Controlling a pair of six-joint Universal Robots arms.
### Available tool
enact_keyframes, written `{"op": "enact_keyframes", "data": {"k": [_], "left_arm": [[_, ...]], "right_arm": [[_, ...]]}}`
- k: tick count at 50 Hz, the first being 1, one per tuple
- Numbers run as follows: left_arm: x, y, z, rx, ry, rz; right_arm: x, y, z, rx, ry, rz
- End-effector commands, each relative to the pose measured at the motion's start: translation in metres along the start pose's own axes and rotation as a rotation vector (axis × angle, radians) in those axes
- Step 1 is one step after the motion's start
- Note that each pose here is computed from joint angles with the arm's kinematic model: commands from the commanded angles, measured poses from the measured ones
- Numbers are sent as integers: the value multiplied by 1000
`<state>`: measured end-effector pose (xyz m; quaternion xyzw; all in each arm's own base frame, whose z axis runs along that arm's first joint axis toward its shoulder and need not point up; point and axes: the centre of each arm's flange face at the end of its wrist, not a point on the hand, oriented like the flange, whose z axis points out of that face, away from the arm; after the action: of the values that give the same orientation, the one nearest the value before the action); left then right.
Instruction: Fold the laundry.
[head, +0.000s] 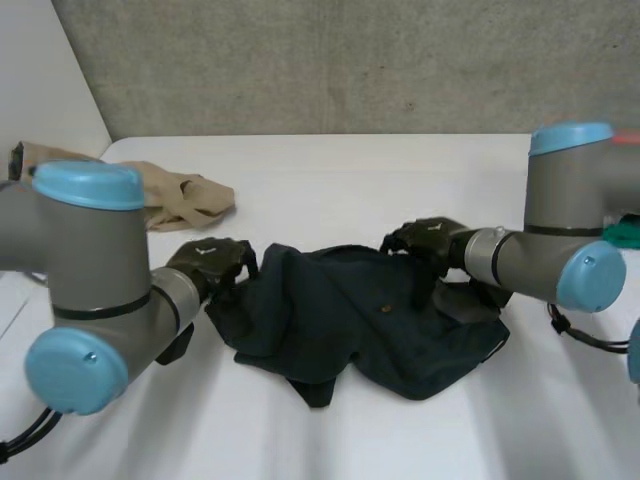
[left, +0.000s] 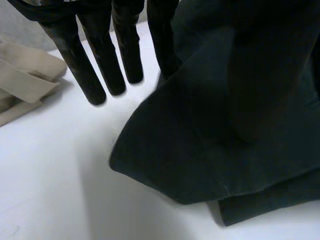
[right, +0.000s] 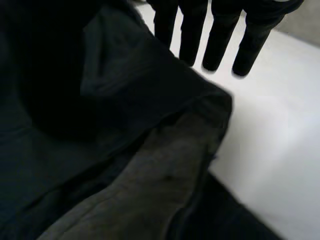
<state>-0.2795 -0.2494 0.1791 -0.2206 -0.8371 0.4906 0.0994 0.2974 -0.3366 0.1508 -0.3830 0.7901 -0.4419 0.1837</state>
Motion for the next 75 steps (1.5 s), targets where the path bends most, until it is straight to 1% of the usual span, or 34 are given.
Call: {"op": "enact_keyframes", "data": {"k": [1,3,4,5,7,8,10,11,12,14,15,19,21,25,26,29,32,33,35,36,37,38,40,41,43,44,48,50,52,58,62,64,69,75], "left_arm": [[0,-5,33,19,-3,91],[-1,-10,40,38,-15,137],[-2,-13,44,49,-20,164],[-2,-21,51,84,-30,226],[-4,-37,58,153,-60,281],[-4,-61,63,264,-105,331],[-4,-91,64,405,-165,370],[-5,-109,63,497,-206,389],[-7,-136,60,638,-273,402],[-9,-165,51,794,-343,405],[-9,-191,37,941,-396,406],[-10,-234,-5,1207,-482,364],[-10,-235,-12,1225,-485,362],[-10,-220,-9,1169,-469,371],[-10,-214,-6,1150,-463,374],[-6,-180,10,1040,-428,399],[0,-139,19,916,-379,428],[3,-117,20,848,-355,441],[6,-101,19,803,-334,451],[9,-90,19,771,-320,458],[14,-67,17,698,-285,481],[18,-56,15,664,-264,490],[24,-36,10,598,-230,507],[30,-20,3,542,-197,524],[32,-6,-4,484,-176,542],[34,7,-13,415,-155,565],[36,27,-34,279,-115,591],[36,32,-41,232,-107,598],[34,39,-53,161,-97,615],[36,47,-84,59,-60,658],[41,62,-116,-43,17,713],[43,72,-131,-107,65,749],[50,85,-148,-167,129,795],[57,81,-152,-141,149,825]], "right_arm": [[-2,2,10,9,-12,9],[1,-4,11,34,6,-8],[4,-14,11,83,24,-38],[7,-23,12,123,38,-57],[13,-40,12,214,80,-104],[21,-61,11,322,141,-157],[30,-87,5,453,218,-214],[36,-117,-7,604,308,-271],[39,-132,-15,679,356,-294],[43,-157,-30,815,442,-327],[46,-178,-45,930,511,-349],[46,-205,-73,1053,577,-377],[45,-209,-78,1065,578,-380],[41,-207,-83,1045,564,-381],[38,-200,-79,1014,535,-383],[34,-184,-70,952,488,-377],[29,-155,-56,833,437,-347],[27,-137,-48,757,414,-325],[23,-118,-42,679,391,-308],[18,-99,-37,593,369,-299],[16,-89,-35,550,357,-296],[13,-80,-34,506,345,-297],[5,-52,-33,371,314,-315],[5,-43,-33,326,308,-320],[0,-25,-35,237,288,-339],[-6,-10,-38,158,260,-360],[-19,17,-47,22,196,-385],[-23,22,-52,-4,182,-387],[-28,22,-64,-15,176,-392],[-39,14,-94,-19,171,-433],[-48,15,-122,-99,138,-500],[-55,24,-139,-201,82,-534],[-66,44,-162,-367,-44,-543],[-74,55,-166,-401,-101,-531]]}}
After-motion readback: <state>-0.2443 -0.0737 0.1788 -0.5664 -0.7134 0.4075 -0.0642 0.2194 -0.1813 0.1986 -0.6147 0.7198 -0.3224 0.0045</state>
